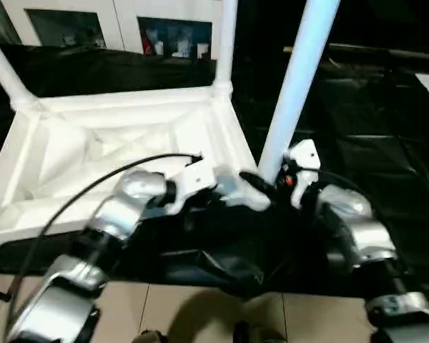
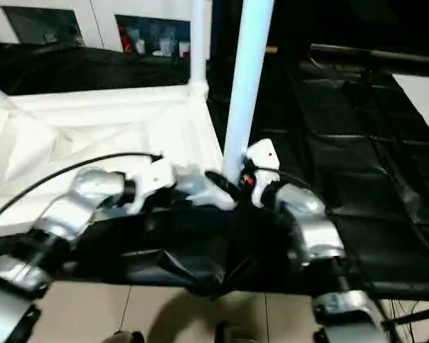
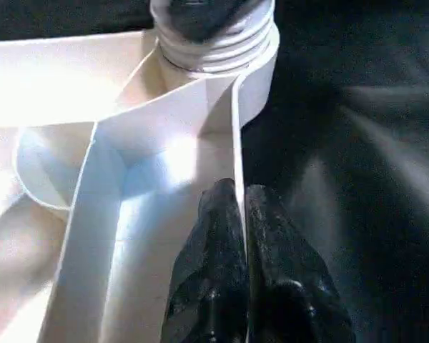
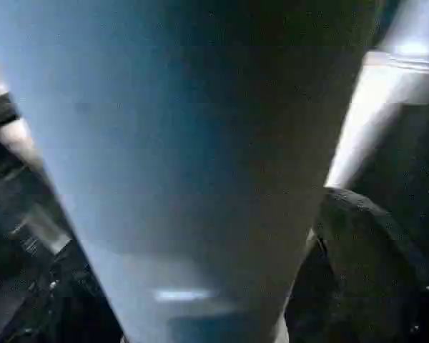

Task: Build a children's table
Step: Rotate leg to tighten

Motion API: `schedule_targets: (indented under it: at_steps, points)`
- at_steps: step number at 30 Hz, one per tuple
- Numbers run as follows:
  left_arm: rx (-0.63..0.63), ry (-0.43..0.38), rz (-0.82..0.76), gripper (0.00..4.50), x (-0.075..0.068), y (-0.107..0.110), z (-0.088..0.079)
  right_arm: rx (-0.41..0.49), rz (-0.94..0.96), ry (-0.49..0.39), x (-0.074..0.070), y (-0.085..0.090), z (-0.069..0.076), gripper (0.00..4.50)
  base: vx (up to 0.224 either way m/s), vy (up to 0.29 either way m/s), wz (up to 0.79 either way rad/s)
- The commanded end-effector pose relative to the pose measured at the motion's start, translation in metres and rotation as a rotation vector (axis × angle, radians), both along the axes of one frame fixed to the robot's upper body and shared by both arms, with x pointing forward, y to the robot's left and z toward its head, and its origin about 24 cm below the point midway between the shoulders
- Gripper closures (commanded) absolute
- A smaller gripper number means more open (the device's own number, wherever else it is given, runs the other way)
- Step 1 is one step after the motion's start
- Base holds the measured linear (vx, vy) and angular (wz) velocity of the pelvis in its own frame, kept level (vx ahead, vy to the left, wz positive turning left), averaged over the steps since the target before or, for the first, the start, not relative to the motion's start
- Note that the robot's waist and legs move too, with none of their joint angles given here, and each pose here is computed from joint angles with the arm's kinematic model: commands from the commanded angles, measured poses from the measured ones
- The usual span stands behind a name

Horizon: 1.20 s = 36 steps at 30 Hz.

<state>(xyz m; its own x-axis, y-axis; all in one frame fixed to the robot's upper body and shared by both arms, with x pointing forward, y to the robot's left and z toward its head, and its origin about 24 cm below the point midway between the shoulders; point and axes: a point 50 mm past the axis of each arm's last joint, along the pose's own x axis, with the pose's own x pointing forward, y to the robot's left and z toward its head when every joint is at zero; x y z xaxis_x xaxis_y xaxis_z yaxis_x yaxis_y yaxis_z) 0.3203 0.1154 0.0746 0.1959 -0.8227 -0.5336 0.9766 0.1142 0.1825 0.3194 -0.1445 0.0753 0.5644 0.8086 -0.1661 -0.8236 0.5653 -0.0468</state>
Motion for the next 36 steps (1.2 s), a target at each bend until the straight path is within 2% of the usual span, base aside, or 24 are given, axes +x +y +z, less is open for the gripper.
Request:
schedule_targets:
  at_steps: [1, 2, 5, 13, 15, 21, 25, 29, 30, 33, 35, 36]
  points:
    - [-0.011, 0.104, -0.176, 4.50, -0.020, -0.009, -0.013, -0.035, 0.120, 0.027, -0.008, -0.006, 0.002, 0.77, 0.000, 0.000, 0.00]
    - [-0.010, 0.112, -0.192, 4.50, -0.022, -0.006, -0.011, -0.075, 0.204, 0.047, -0.015, -0.009, 0.001, 0.77, 0.000, 0.000, 0.00]
    - [-0.018, 0.126, -0.209, 4.50, -0.023, -0.003, -0.008, -0.123, 0.266, 0.068, -0.019, -0.012, -0.003, 0.77, 0.000, 0.000, 0.00]
    - [-0.017, 0.118, -0.206, 4.50, -0.023, -0.002, -0.008, -0.126, 0.285, 0.081, -0.020, -0.011, -0.004, 0.77, 0.000, 0.000, 0.00]
    - [-0.017, 0.119, -0.205, 4.50, -0.023, -0.001, -0.007, -0.138, 0.308, 0.091, -0.022, -0.012, -0.005, 1.03, 0.000, 0.000, 0.00]
    - [-0.015, 0.123, -0.205, 4.50, -0.022, 0.001, -0.006, -0.163, 0.343, 0.110, -0.026, -0.017, -0.006, 1.03, 0.000, 0.000, 0.00]
    - [-0.013, 0.120, -0.199, 4.50, -0.022, 0.003, -0.006, -0.124, 0.328, 0.131, -0.025, -0.019, -0.004, 1.03, 0.000, 0.000, 0.00]
    - [-0.013, 0.117, -0.197, 4.50, -0.021, 0.002, -0.006, -0.152, 0.316, 0.116, -0.023, -0.019, -0.006, 1.03, 0.000, 0.000, 0.00]
    - [-0.015, 0.115, -0.195, 4.50, -0.020, 0.002, -0.006, -0.153, 0.310, 0.116, -0.023, -0.019, -0.007, 1.25, 0.000, 0.000, 0.00]
    - [-0.019, 0.109, -0.190, 4.50, -0.020, 0.002, -0.005, -0.130, 0.315, 0.145, -0.023, -0.019, -0.008, 1.33, 0.000, 0.000, 0.00]
    - [-0.018, 0.109, -0.189, 4.50, -0.020, 0.002, -0.005, -0.134, 0.313, 0.145, -0.023, -0.019, -0.008, 1.63, 0.000, 0.000, 0.00]
    - [-0.017, 0.109, -0.188, 4.50, -0.020, 0.002, -0.005, -0.133, 0.311, 0.147, -0.023, -0.019, -0.008, 1.63, 0.000, 0.000, 0.00]
